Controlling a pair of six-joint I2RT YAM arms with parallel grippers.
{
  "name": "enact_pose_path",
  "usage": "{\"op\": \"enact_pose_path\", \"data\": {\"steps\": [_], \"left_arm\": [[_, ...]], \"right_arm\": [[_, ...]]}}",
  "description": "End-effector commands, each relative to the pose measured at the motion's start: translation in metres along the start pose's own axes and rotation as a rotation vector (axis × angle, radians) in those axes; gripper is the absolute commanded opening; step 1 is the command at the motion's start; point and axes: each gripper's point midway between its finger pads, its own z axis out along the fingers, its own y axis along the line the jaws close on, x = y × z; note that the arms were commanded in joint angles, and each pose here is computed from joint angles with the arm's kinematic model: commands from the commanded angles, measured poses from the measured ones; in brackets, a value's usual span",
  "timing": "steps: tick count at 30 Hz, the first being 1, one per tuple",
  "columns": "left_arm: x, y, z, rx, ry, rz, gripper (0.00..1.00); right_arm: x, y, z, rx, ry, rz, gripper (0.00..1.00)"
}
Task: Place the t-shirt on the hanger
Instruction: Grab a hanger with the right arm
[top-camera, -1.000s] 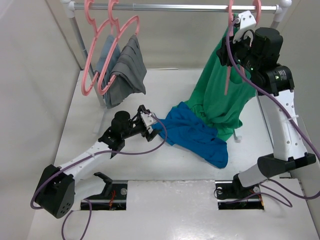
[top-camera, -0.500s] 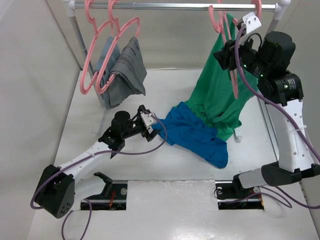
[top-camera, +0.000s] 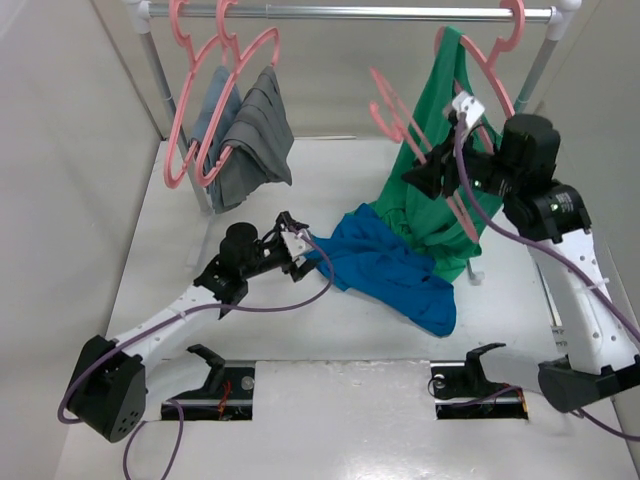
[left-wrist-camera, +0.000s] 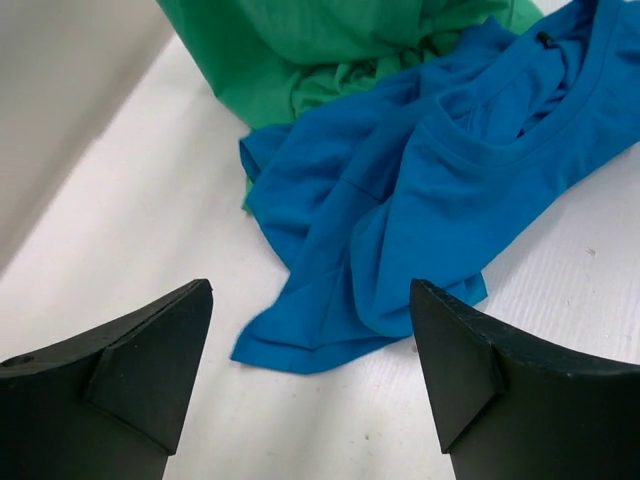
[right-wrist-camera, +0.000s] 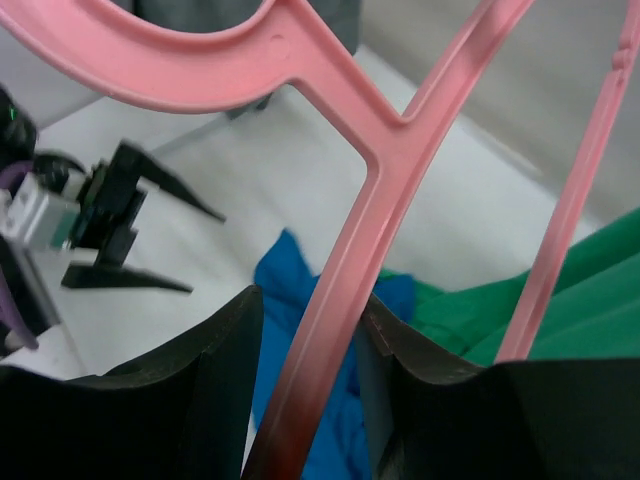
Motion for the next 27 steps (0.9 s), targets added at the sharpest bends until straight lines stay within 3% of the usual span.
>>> {"op": "enact_pose_path", "data": {"steps": [1, 7, 11, 20, 23, 25, 27], "left_arm": [[-0.067, 0.011, -0.011, -0.025, -0.19, 0.165, 0.76], [-0.135, 0.022, -0.027, -0.077, -0.387, 0.347, 0.9], [-0.155, 0.03, -0.022, -0.069, -0.419, 0.346, 0.98], [-0.149, 0.002, 0.004, 0.151, -0.406, 0.383, 1.0], [-0.116, -0.009, 0.013, 0.235, -0.298, 0.372, 1.0], [-0.105, -0.012, 0.017, 0.246, -0.266, 0.39, 0.92], [-0.11, -0.006, 0.019, 0.219, -0.276, 0.381, 0.75]], "right_arm": [[0.01, 0.032, -0.004, -0.125, -0.048, 0.015, 0.0], [0.082, 0.073, -0.001, -0.297, 0.018, 0.1, 0.0], [0.106, 0.102, 0.003, -0.43, 0.019, 0.129, 0.0], [0.126, 0.135, 0.012, -0.556, 0.066, 0.131, 0.0], [0.12, 0.14, 0.015, -0.569, 0.052, 0.112, 0.0], [0.118, 0.146, 0.018, -0.591, 0.049, 0.104, 0.0], [0.122, 0.149, 0.02, -0.605, 0.068, 0.101, 0.0]]}}
